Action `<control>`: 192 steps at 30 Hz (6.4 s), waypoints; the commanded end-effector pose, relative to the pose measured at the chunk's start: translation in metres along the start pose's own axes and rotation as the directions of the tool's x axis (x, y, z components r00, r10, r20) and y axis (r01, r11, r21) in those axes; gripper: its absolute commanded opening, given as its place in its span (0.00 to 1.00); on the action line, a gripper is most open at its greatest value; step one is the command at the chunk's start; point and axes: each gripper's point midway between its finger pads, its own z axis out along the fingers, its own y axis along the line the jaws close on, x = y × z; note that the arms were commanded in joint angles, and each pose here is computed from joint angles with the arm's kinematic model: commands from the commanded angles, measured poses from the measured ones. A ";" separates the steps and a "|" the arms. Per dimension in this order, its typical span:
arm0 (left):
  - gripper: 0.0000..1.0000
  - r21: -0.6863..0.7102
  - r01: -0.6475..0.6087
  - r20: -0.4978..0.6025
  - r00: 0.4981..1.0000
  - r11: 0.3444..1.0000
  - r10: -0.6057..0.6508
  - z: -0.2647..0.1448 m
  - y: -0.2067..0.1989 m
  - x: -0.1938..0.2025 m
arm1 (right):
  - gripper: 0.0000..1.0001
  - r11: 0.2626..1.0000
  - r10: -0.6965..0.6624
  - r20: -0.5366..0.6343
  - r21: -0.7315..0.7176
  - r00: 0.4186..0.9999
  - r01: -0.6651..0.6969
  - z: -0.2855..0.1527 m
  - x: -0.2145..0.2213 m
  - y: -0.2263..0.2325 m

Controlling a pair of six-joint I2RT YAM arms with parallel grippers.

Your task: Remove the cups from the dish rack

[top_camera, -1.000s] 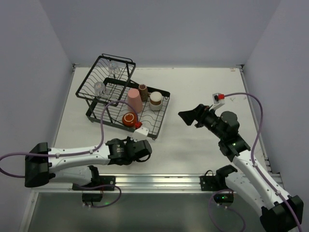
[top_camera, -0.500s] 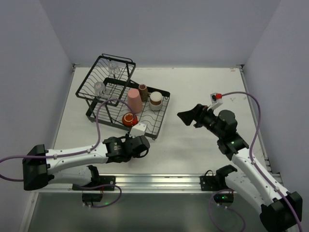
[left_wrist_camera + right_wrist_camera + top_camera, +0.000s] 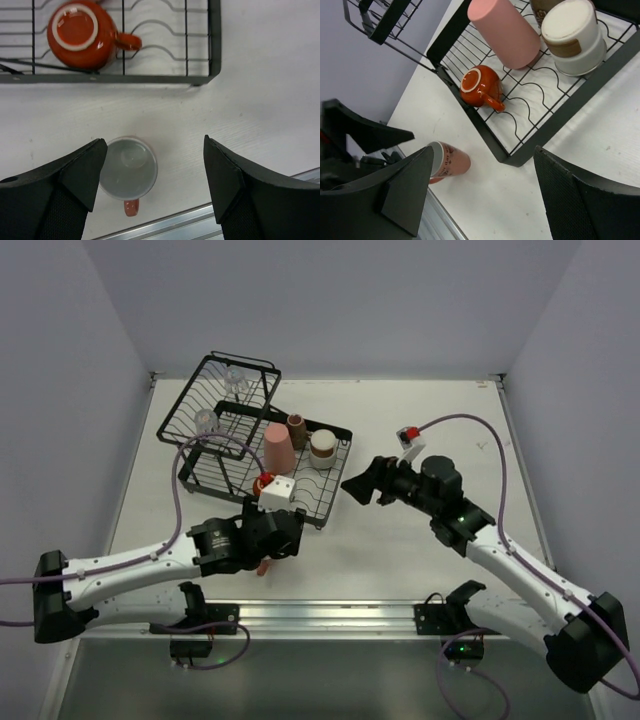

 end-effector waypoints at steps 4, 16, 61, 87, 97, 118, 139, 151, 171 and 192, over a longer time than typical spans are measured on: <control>0.92 0.083 0.142 0.328 0.931 0.986 -0.162 -0.056 0.002 -0.114 | 0.81 0.996 -0.084 0.037 -0.014 0.996 0.085 0.024 -0.019 0.023; 1.00 0.247 0.227 0.582 0.743 0.942 -0.331 -0.114 0.047 -0.153 | 0.76 0.985 -0.175 -0.057 -0.003 0.983 0.175 0.102 0.014 0.039; 1.00 -0.015 0.042 0.276 0.961 0.999 -0.036 0.168 -0.053 -0.203 | 0.51 0.901 -0.122 0.215 0.434 0.969 0.017 -0.038 -0.067 -0.097; 1.00 -0.110 0.043 0.212 0.977 0.993 -0.018 0.233 -0.018 -0.191 | 0.52 0.940 -0.116 0.229 0.340 0.967 0.032 -0.038 -0.066 -0.078; 0.77 -0.048 0.046 0.228 0.973 0.998 -0.034 0.234 -0.024 -0.194 | 0.52 0.945 -0.118 0.231 0.326 0.966 0.037 -0.038 -0.066 -0.074; 0.60 0.267 0.091 0.517 0.826 0.959 -0.222 0.058 -0.050 -0.294 | 0.75 0.970 0.204 0.274 -0.188 0.940 -0.156 -0.030 -0.073 0.014; 0.60 0.844 0.105 0.270 0.763 0.525 -0.587 -0.067 -0.108 -0.273 | 0.65 0.845 0.256 0.271 -0.529 0.928 -0.079 -0.069 -0.103 0.096; 1.00 0.839 0.086 0.282 0.776 0.537 -0.565 -0.069 -0.108 -0.271 | 0.02 0.907 0.204 0.323 -0.418 0.924 -0.054 -0.067 -0.114 0.086; 1.00 0.186 -0.023 0.591 0.801 0.982 -0.093 -0.108 0.059 -0.198 | 0.00 0.739 -0.153 -0.233 0.619 0.961 0.267 0.019 -0.151 -0.126; 1.00 0.203 -0.015 0.608 0.785 0.979 -0.114 -0.095 0.066 -0.162 | 0.00 0.580 -0.033 -0.609 0.634 0.793 0.511 0.114 -0.111 -0.259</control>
